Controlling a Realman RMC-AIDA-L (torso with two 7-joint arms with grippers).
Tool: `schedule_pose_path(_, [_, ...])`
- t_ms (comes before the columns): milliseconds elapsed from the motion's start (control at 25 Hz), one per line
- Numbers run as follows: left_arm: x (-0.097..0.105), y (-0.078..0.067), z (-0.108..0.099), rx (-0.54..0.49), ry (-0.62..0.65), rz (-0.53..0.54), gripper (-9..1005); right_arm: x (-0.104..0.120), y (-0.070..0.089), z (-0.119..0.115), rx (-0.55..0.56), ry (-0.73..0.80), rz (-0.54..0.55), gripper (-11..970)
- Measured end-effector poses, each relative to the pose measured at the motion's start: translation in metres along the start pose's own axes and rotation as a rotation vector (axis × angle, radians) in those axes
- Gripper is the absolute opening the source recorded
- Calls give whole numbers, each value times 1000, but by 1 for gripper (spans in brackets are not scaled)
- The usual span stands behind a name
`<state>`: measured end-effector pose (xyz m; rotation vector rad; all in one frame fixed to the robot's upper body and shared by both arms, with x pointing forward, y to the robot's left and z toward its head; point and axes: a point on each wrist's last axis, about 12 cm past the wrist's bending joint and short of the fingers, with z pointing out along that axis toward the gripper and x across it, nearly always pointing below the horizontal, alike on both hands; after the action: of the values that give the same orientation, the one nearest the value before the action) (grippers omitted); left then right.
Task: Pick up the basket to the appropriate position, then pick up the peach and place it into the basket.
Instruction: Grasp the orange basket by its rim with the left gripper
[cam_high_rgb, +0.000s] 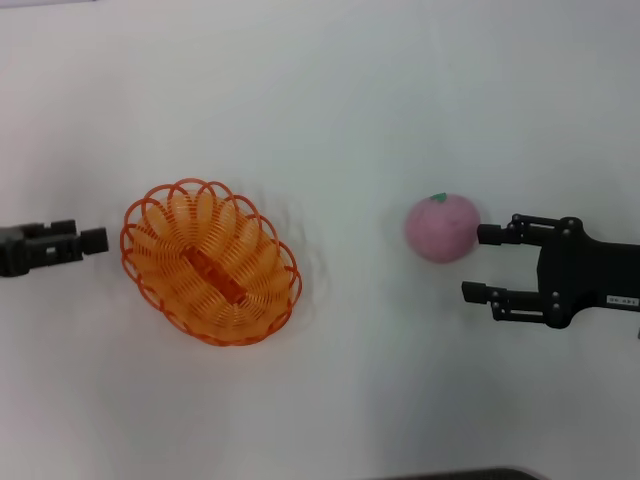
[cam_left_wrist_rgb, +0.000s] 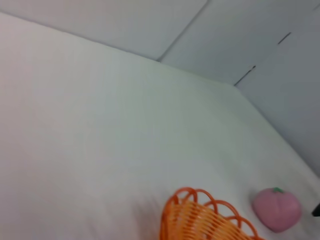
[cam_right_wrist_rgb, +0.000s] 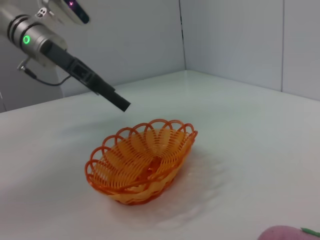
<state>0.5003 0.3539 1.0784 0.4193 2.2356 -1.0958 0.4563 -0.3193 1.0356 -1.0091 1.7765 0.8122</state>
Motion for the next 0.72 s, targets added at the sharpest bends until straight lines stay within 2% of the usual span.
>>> schedule_pose_path(360, [-31, -2, 26, -79, 120, 90, 793, -2, -1, 2, -4, -3, -6, 767])
schedule_pose_path(720, [-62, -15, 49, -159, 205, 232, 794, -4, -3, 4, -7, -4, -13, 767])
